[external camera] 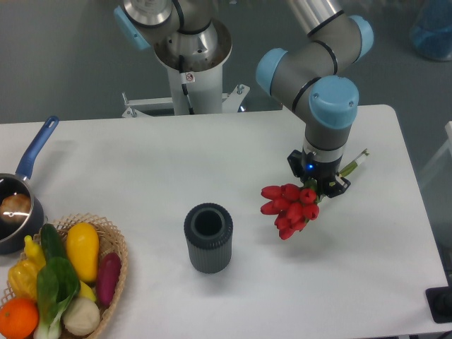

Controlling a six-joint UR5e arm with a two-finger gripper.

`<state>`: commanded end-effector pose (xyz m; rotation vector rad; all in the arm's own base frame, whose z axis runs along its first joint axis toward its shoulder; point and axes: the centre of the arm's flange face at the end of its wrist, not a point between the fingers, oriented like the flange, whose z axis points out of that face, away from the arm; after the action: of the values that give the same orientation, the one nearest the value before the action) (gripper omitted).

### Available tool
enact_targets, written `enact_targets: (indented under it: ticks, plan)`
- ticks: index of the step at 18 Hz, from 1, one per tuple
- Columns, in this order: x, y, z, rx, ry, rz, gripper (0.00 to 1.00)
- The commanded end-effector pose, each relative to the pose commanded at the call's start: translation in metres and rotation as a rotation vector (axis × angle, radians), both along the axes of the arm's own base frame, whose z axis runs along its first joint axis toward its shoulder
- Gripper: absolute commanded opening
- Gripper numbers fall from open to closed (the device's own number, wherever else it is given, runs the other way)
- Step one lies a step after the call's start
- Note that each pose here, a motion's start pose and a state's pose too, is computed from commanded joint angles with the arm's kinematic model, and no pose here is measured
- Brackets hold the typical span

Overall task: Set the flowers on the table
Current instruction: 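Lower the tulips further until the blooms rest on the table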

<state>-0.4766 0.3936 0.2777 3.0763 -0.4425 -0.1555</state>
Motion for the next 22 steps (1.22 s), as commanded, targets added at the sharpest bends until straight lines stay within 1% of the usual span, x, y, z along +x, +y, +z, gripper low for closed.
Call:
enact_targets:
  ticks: [5,6,8,9,11,12,16,18,20,21,22]
  plan:
    - [0.0,0.001,-0.004,-0.004,-0.005,0.0,0.42]
    - [0.0,0.001,-0.005,-0.005,-0.006,0.0,0.45]
    - [0.0,0.001,-0.005,-0.003,-0.007,0.0,0.47]
    - [-0.001,0.001,-0.005,-0.003,-0.005,0.0,0.5]
    - [0.0,0.002,-0.006,-0.003,-0.007,0.0,0.53]
    - [0.0,0.002,-0.006,-0.003,-0.007,-0.002,0.56]
    - [0.0,0.002,-0.007,-0.004,-0.008,0.0,0.58]
    - [-0.001,0.002,-0.009,-0.005,-0.009,0.0,0.63]
    - [-0.001,0.003,-0.01,-0.005,-0.009,0.0,0.71]
    - [-0.001,0.003,-0.01,-0.005,-0.009,0.0,0.72]
    - [-0.001,0.003,-0.011,-0.006,-0.012,0.0,0.79]
